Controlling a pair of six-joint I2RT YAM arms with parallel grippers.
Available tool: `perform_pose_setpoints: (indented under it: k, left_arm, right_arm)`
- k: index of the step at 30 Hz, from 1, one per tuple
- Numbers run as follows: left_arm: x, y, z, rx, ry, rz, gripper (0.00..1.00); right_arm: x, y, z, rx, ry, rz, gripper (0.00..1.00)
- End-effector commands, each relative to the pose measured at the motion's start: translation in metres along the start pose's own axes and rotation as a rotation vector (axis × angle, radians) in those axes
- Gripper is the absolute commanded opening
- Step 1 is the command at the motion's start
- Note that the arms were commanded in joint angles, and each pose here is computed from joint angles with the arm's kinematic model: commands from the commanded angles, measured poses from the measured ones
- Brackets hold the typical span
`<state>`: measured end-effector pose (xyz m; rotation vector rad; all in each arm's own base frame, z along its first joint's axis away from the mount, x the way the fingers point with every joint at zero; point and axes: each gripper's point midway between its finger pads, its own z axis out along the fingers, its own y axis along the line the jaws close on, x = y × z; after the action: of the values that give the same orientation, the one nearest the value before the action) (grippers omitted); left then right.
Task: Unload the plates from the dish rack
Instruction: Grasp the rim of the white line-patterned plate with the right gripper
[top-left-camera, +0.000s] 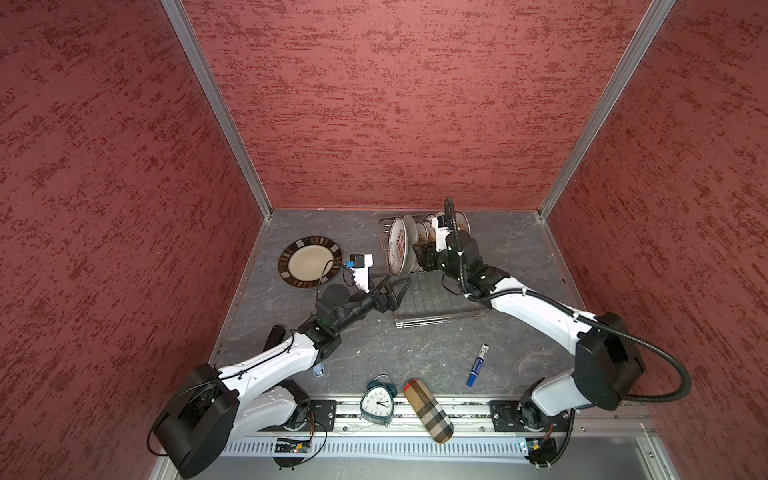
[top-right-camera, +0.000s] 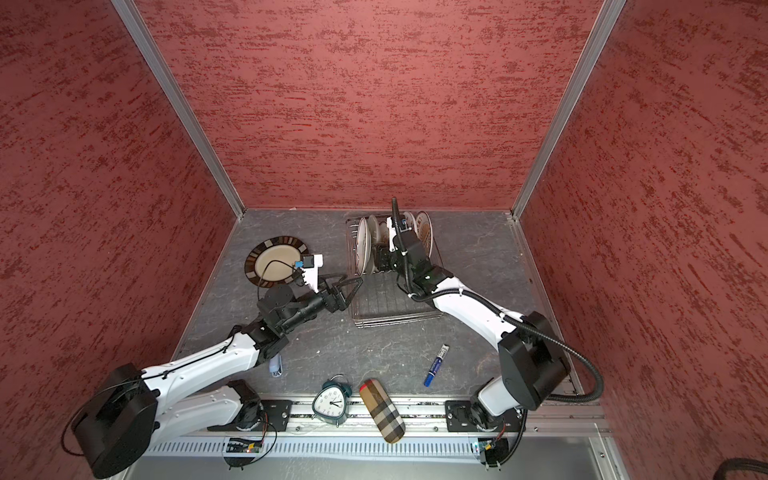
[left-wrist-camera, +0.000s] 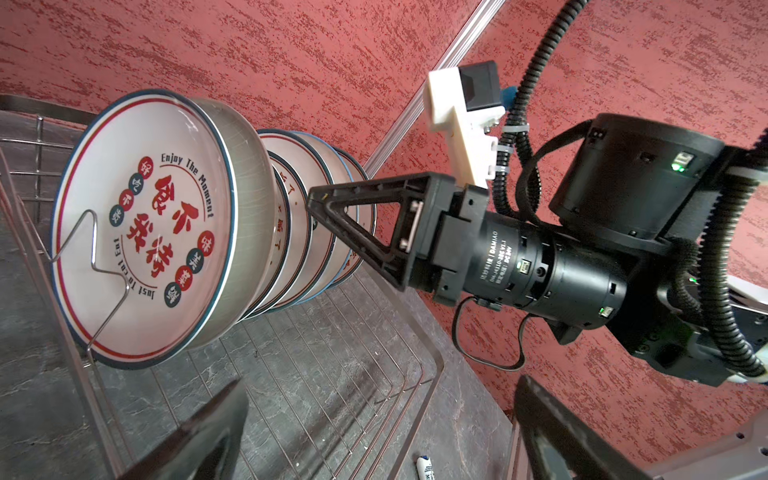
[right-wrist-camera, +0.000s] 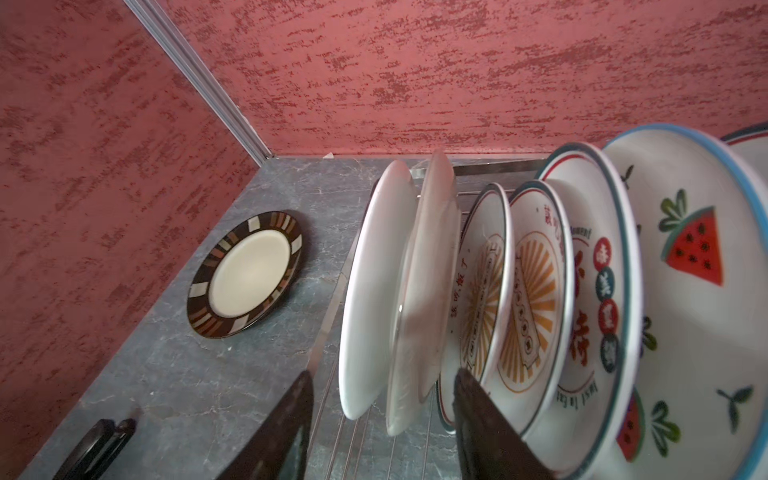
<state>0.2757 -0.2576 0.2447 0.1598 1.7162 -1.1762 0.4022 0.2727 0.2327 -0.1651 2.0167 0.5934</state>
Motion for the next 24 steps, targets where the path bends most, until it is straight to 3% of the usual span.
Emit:
perform_pose_setpoints:
  k: [1, 5, 15, 24]
  left_arm:
    - [-0.005, 0.004, -0.005, -0.020, -0.025, 0.010, 0.99]
    - [-0.005, 0.009, -0.006, -0.039, -0.023, 0.027, 1.00]
    - [0.001, 0.017, -0.007, -0.062, 0.000, 0.016, 0.99]
    - [-0.009, 0.029, -0.025, -0.123, -0.028, 0.033, 0.99]
  right_arm:
    - [-0.007, -0.007, 0.007, 0.079, -0.002, -0.005, 0.49]
    - [-0.005, -0.009, 0.019, 0.151, -0.004, -0.028, 0.37]
    - [-0.001, -0.027, 0.042, 0.375, -0.006, -0.064, 0.30]
    - [0.003, -0.034, 0.057, 0.459, -0.013, -0.078, 0.24]
